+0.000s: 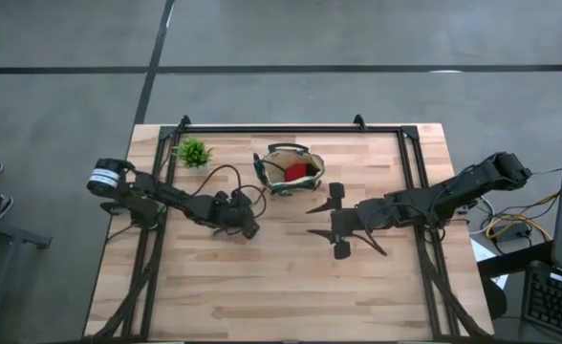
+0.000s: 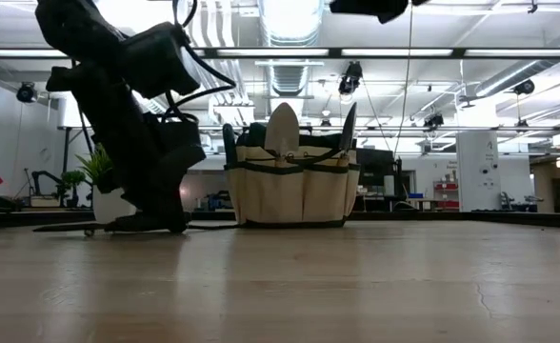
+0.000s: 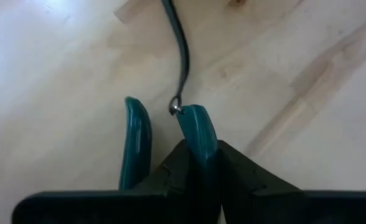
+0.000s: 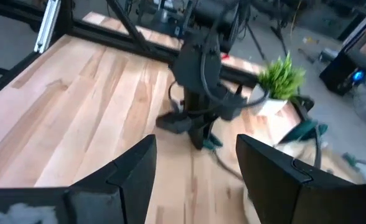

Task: Pick & Place Garden tools in Gardening bag
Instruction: Put the green scissors into the bag

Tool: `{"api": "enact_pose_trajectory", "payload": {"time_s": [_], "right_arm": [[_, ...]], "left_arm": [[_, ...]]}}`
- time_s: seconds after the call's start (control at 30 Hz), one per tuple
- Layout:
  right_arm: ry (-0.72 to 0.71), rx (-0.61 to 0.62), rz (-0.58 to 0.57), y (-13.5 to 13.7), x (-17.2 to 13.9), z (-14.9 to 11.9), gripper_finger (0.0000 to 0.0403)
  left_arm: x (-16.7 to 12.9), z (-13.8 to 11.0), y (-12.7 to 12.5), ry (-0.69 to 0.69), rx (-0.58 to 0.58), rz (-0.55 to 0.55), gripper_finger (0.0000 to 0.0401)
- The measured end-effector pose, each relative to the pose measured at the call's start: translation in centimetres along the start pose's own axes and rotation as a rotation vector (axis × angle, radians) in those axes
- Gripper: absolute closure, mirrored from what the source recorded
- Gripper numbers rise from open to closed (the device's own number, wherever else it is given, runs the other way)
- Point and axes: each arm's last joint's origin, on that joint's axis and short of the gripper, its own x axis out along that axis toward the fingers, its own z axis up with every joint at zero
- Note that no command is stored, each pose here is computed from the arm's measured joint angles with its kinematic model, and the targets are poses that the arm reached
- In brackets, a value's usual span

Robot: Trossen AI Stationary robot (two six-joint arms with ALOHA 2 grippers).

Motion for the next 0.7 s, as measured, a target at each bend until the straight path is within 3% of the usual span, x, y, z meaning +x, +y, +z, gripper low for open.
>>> {"api": "enact_pose_trajectory", "payload": {"time_s": [0.37, 0.7], "right_arm": [[0.084, 0.125, 0.086, 0.7, 0.3, -2.5, 0.0188], [-0.118, 0.381, 0.411, 2.7, 1.7, -5.2, 0.0188]], "left_arm": [[-3.1, -1.1, -2.4, 0.082, 0.049, -0.216, 0.0349], [-9.0, 1.1, -4.7, -0.065, 0.05, -0.418, 0.0349]]}}
